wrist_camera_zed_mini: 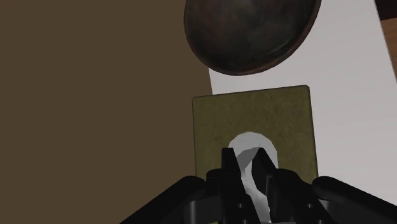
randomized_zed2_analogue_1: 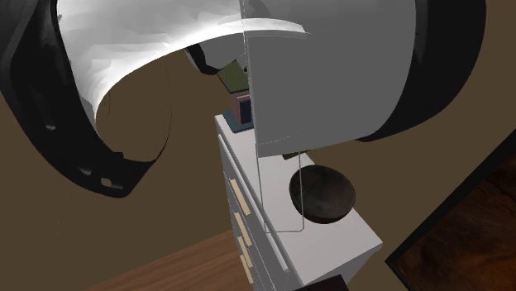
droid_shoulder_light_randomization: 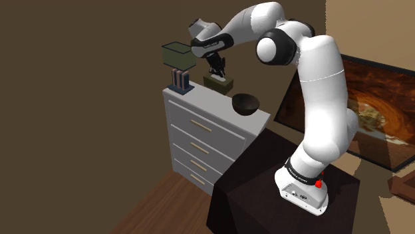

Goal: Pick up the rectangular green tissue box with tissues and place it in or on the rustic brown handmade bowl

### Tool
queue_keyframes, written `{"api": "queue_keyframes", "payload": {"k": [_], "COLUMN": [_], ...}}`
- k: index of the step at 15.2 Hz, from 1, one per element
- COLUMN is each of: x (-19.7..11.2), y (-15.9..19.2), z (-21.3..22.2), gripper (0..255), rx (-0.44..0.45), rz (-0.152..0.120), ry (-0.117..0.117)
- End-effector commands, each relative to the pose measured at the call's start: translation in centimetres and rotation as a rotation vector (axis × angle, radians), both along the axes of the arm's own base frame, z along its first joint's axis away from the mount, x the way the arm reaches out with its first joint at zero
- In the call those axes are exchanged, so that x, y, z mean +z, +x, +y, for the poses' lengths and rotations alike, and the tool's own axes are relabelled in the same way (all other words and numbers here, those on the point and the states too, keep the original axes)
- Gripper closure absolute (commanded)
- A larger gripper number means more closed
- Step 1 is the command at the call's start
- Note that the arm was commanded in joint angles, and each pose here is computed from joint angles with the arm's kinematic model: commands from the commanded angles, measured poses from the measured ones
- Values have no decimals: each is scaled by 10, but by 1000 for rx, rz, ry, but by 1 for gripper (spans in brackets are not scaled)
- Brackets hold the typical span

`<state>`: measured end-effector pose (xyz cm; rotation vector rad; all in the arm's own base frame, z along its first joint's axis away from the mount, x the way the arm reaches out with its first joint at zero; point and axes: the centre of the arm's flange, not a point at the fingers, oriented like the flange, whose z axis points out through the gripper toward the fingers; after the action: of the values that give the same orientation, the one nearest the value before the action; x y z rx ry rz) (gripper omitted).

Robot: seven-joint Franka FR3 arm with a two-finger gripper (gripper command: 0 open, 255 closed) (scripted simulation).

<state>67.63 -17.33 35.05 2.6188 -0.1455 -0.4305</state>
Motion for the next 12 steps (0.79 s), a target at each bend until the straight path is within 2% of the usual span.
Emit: {"api": "queue_keyframes", "payload": {"k": [1,12], "x": [11,66], "y": [0,0], "z": [1,1], "gripper": [255,255], "rx": [0,0], "rz": [0,0], "ry": [0,0]}}
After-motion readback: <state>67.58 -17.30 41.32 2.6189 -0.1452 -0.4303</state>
